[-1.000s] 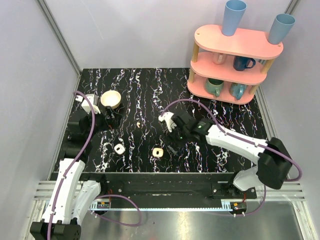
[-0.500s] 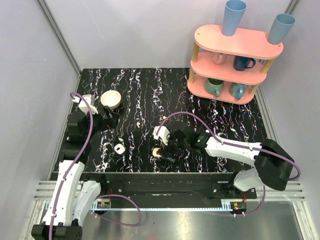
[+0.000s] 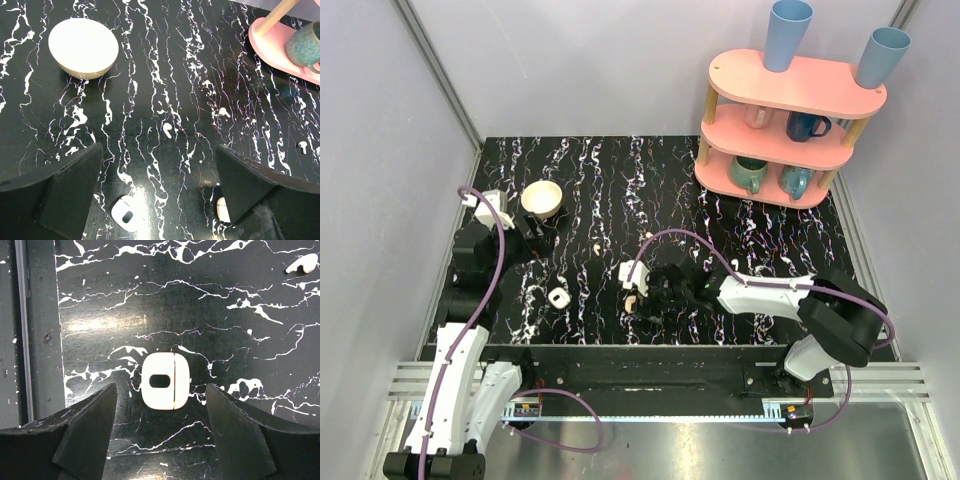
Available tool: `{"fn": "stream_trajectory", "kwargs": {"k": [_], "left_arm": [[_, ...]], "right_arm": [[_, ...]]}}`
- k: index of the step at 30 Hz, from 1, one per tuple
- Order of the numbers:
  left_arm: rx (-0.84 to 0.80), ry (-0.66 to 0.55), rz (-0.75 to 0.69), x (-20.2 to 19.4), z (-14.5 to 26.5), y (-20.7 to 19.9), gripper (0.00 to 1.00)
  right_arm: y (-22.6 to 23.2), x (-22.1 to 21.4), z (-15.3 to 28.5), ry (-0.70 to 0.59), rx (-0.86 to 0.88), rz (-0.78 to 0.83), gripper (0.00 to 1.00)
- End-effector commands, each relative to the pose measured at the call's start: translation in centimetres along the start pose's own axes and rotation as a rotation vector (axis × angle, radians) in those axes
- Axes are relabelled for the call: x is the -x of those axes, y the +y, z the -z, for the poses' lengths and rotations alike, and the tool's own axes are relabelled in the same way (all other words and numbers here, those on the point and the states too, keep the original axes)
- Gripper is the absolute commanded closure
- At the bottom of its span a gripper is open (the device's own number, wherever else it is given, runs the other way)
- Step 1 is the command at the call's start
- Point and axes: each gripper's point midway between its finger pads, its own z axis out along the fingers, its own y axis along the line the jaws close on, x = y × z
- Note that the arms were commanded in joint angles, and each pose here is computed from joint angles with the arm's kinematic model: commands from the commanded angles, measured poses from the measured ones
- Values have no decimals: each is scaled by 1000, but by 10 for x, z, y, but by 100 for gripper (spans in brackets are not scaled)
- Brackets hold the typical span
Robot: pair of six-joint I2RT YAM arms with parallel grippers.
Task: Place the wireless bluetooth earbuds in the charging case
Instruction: Pick up the charging case from the center of the board.
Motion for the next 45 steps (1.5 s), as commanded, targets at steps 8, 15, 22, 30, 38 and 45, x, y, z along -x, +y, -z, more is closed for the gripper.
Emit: {"fn": "stream_trajectory", "kwargs": {"k": [8, 15, 22, 30, 38, 45], "left_arm": [[34, -64, 4, 18, 3, 4, 1], [40, -60, 7, 17, 2, 5, 1], [42, -56, 10, 17, 1, 6, 1], [45, -49, 12, 15, 0, 7, 1], [41, -51, 13, 16, 0, 6, 1], [37, -50, 14, 16, -1, 6, 1]], "right_arm": [[-8, 7, -22, -52, -12, 4, 32], [-4, 4, -22, -64, 4, 15, 31], [-10, -9, -26, -37, -41, 2, 33], [-2, -16, -29, -21, 4, 21, 32], [-1, -19, -30, -20, 13, 32, 33], [5, -34, -31, 22, 41, 56, 36]]}}
